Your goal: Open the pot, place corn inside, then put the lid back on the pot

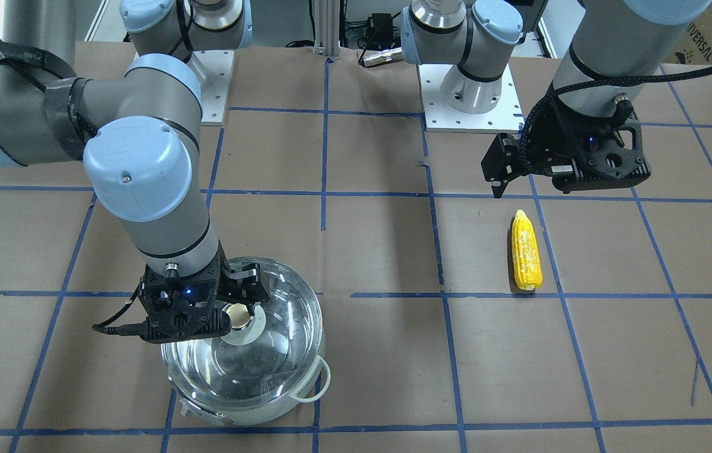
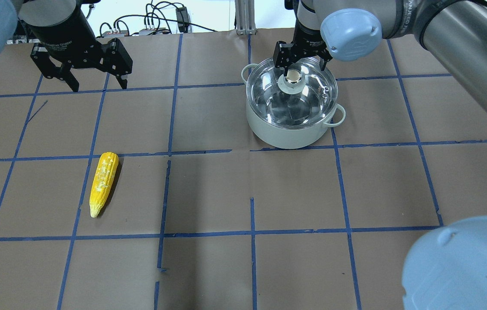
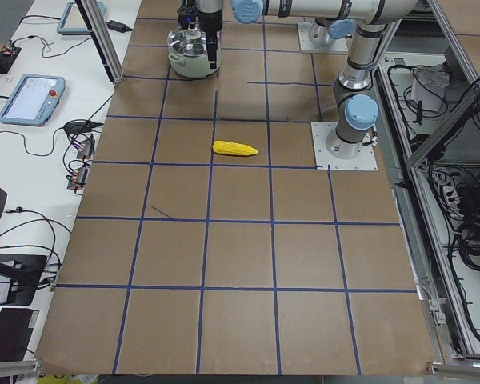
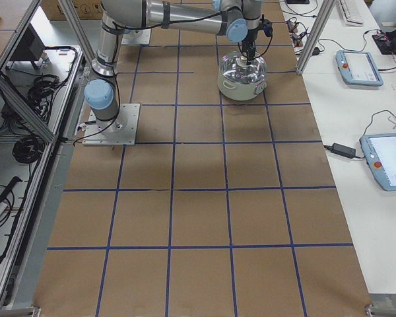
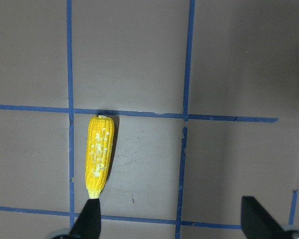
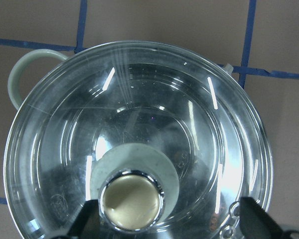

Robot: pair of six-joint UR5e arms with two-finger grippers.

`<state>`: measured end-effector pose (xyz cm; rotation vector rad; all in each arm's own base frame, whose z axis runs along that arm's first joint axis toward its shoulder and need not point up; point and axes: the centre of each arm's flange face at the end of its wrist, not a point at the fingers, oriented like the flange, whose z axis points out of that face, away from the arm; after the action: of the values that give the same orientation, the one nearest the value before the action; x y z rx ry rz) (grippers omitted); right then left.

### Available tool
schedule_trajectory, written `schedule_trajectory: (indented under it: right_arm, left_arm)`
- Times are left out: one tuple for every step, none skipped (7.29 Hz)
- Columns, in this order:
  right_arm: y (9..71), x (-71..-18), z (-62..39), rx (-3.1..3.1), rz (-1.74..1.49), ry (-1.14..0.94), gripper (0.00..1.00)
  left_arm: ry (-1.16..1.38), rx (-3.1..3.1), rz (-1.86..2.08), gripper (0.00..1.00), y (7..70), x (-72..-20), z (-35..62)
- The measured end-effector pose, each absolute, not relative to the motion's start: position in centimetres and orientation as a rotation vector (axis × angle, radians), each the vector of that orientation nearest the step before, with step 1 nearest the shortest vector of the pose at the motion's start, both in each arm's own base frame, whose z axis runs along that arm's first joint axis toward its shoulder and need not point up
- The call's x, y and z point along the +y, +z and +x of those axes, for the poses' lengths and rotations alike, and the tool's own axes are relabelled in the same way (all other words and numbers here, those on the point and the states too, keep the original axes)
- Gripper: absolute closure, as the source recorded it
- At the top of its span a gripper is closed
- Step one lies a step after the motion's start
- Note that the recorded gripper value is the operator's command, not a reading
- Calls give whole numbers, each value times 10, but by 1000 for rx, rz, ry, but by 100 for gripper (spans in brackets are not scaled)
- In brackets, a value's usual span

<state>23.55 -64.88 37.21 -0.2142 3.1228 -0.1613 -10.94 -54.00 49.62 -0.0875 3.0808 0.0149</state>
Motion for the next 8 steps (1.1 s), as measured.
schedule_trajectory:
  right_arm:
    - [371, -653, 238, 3122, -218, -164, 1]
    - [366, -656, 241, 3122, -222, -159, 2]
    - [360, -658, 245, 3124, -227, -150, 4]
    - [356, -658, 249, 3125, -229, -143, 7]
    - [354, -657, 253, 3125, -226, -139, 12]
    - [353, -657, 255, 3126, -224, -136, 23]
    - [352, -656, 255, 3127, -222, -132, 36]
    - [351, -656, 256, 3128, -222, -128, 46]
  left_arm:
    - [17, 3080, -87, 0, 496, -540, -109]
    - [18, 3080, -87, 0, 495, -540, -109]
    - [18, 3080, -87, 0, 495, -540, -109]
    - [18, 3080, -87, 0, 495, -540, -109]
    - [17, 3080, -87, 0, 495, -540, -109]
    - [16, 3080, -87, 0, 495, -540, -109]
    - [16, 3080, -87, 0, 495, -540, -109]
    - [16, 3080, -86, 0, 495, -540, -109]
